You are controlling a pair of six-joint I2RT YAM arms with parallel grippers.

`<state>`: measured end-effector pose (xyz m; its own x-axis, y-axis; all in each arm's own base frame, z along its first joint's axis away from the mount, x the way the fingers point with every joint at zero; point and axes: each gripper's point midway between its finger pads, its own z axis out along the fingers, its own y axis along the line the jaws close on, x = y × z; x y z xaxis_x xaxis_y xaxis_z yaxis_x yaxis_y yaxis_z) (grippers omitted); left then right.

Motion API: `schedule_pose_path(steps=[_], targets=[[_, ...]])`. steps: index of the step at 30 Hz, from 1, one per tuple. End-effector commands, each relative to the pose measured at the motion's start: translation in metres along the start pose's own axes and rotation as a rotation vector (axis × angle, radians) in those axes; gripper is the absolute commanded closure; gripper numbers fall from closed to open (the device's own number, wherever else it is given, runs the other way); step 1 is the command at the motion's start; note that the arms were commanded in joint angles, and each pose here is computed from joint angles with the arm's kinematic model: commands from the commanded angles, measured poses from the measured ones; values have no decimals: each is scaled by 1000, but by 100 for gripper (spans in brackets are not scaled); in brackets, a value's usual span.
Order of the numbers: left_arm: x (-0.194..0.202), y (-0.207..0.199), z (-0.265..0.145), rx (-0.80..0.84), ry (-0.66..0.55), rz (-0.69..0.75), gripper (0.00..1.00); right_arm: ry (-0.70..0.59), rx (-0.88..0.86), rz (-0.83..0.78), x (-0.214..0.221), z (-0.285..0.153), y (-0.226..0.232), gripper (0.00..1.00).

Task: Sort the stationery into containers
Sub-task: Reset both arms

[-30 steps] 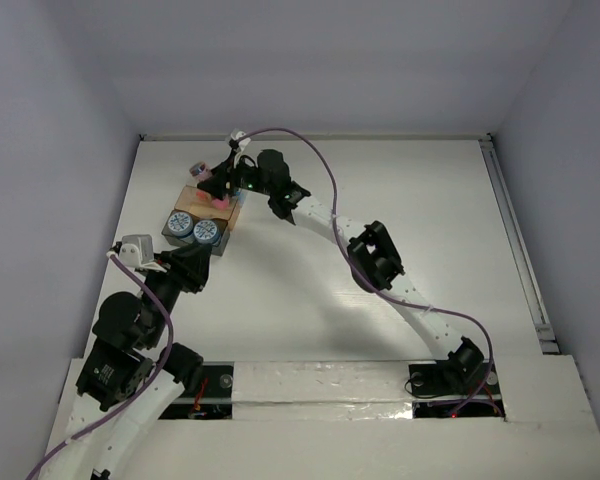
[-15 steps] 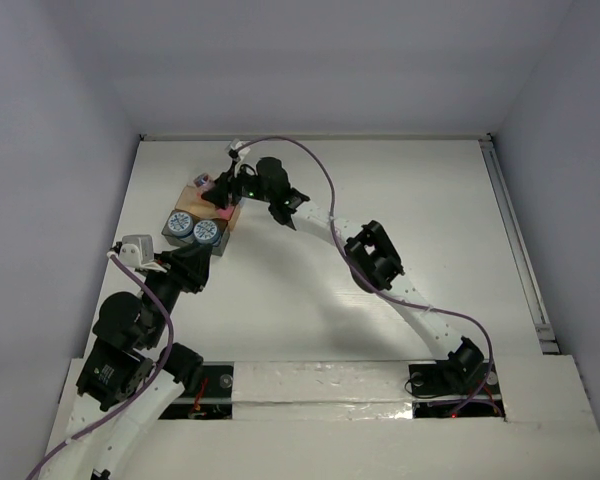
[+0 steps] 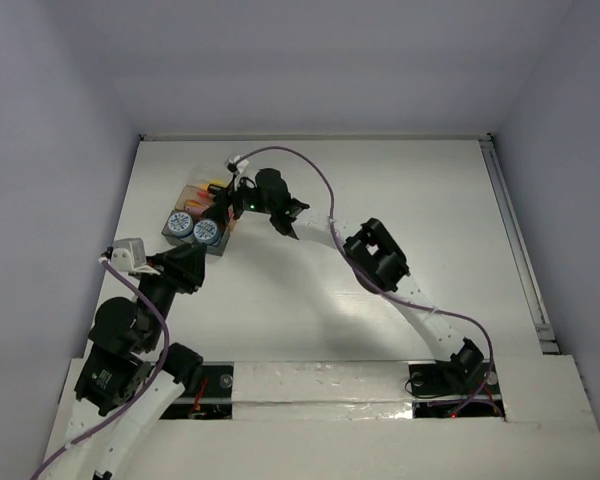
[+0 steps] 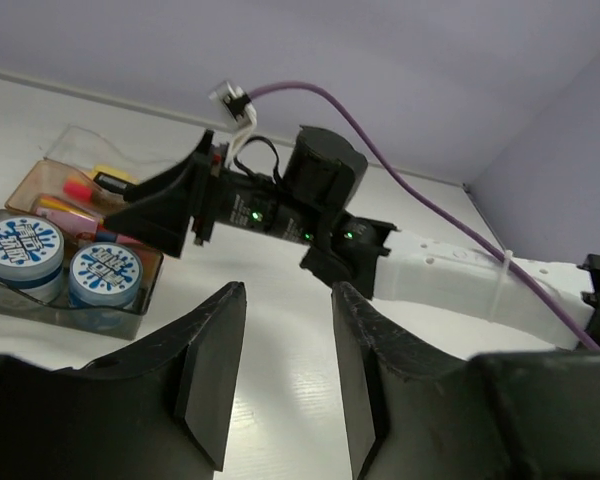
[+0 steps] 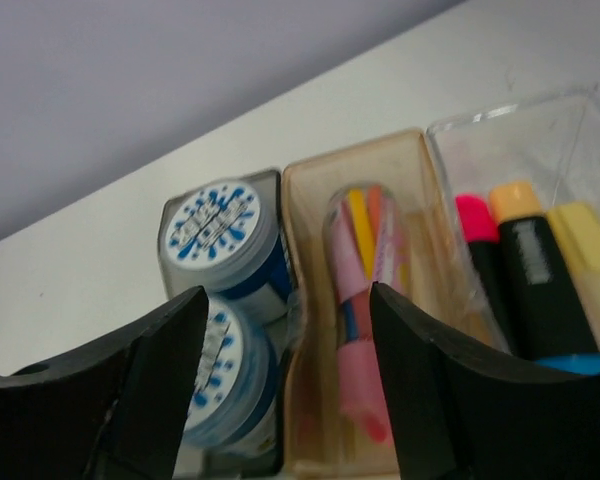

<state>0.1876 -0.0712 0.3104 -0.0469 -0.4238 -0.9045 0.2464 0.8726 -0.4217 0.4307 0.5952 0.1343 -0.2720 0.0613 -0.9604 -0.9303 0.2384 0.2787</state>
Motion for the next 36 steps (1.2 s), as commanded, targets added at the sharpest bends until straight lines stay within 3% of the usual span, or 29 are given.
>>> schedule_pose_path(steps=[1, 3, 4, 8, 9, 10, 11, 12, 13, 14, 15, 19, 20, 21, 23, 24, 27, 28, 30, 36], targets=[[-15, 4, -4, -28, -65, -27, 63, -199, -66, -94, -107, -19, 53, 30], [-17, 4, -6, -26, -77, -32, 58, -286, -65, -130, -154, -41, 74, 38], [-20, 6, -6, -37, -87, -34, 56, -256, -24, -108, -135, -50, 68, 40], [-20, 3, -5, -21, -86, -33, 39, -310, 94, -191, -162, -104, 80, 52], [-19, 2, -4, -10, -83, -32, 30, -313, 124, -223, -165, -118, 82, 64], [-19, -2, -3, 12, -81, -19, 22, -375, 169, -247, -197, -144, 94, 73], [-18, -4, -2, 23, -75, -17, 12, -322, 205, -245, -167, -161, 90, 80], [-15, -6, 1, 30, -57, -12, 1, -320, 220, -254, -165, -176, 95, 89], [-12, -11, 2, 57, -44, -3, 1, -316, 246, -258, -162, -191, 97, 93], [-11, -13, 4, 67, -35, -2, 1, -365, 264, -287, -187, -220, 111, 97], [-10, -15, 6, 74, -28, -1, 1, -306, 306, -260, -153, -240, 107, 100], [-11, -21, 15, 89, -17, 2, 1, -354, 494, -209, -149, -324, 111, 100], [-13, -23, 16, 93, -21, -10, 1, -296, 534, -199, -136, -335, 108, 96], [-11, -25, 19, 103, -18, -15, 1, -331, 564, -199, -148, -355, 116, 82], [-18, -39, 23, 169, -42, -35, 1, -288, 705, -167, -132, -383, 101, 68], [-22, -44, 25, 186, -47, -47, 1, -296, 739, -150, -131, -394, 101, 51], [-26, -57, 35, 227, -31, -49, 1, -358, 830, -119, -132, -435, 105, 22], [-23, -58, 39, 226, -18, -50, 1, -415, 865, -111, -142, -454, 110, 18], [-22, -59, 42, 225, -10, -53, 1, -406, 908, -97, -135, -470, 109, 12], [-25, -63, 47, 240, -12, -39, 1, -455, 946, -84, -135, -492, 113, 13]])
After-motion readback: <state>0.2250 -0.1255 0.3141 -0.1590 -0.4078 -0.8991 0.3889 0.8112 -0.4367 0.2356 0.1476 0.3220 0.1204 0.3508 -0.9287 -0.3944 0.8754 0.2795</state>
